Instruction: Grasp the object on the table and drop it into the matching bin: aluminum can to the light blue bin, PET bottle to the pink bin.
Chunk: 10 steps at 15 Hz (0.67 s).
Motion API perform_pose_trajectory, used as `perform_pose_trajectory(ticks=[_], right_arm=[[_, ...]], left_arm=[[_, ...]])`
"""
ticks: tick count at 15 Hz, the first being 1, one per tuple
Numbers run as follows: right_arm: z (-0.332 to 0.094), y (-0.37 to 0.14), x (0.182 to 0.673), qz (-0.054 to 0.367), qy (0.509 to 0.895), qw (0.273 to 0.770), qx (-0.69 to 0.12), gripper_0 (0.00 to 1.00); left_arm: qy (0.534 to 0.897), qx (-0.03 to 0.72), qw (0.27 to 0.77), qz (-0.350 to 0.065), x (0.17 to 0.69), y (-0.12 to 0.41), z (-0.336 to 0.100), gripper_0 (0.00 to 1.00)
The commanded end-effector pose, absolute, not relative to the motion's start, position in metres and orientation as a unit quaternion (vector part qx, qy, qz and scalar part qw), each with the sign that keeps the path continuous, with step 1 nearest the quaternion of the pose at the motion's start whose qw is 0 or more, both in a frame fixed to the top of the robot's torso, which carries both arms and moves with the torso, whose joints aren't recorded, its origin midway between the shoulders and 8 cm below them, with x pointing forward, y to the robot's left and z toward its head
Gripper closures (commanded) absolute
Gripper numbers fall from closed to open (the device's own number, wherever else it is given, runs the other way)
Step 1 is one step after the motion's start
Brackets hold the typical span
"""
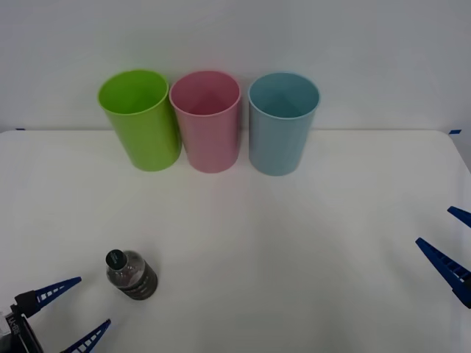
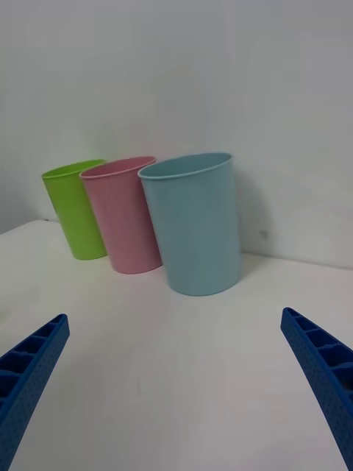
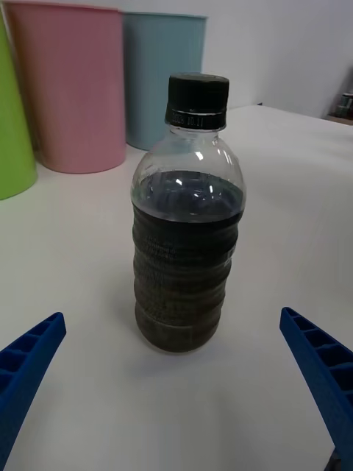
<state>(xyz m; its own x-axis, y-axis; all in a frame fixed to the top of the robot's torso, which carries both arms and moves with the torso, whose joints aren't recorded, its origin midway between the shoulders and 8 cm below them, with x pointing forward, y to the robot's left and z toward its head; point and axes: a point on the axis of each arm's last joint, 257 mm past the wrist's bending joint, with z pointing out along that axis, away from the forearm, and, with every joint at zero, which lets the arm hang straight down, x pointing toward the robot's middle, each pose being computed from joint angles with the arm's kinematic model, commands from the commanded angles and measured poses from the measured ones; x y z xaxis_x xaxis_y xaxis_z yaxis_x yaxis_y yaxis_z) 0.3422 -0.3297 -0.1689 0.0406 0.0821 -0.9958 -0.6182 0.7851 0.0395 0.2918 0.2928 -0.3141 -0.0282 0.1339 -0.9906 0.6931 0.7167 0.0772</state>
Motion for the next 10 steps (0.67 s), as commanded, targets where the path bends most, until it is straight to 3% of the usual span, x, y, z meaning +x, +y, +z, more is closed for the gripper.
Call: perform_pose_trajectory(ticks=[1,10], right_arm=[[-0.169,-0.33,0.342,0.253,0.645,0.691,-0.208,0.0],[-0.169,-0.33,0.342,0.253,0.645,0.691,-0.208,0.0]], left_arm=[[0.675,0.313,0.629,-0.226,0.304,0.283,-0.318,0.0],[0.659,0.322,0.643,-0.219,0.336,0.236,-0.325,0.0]])
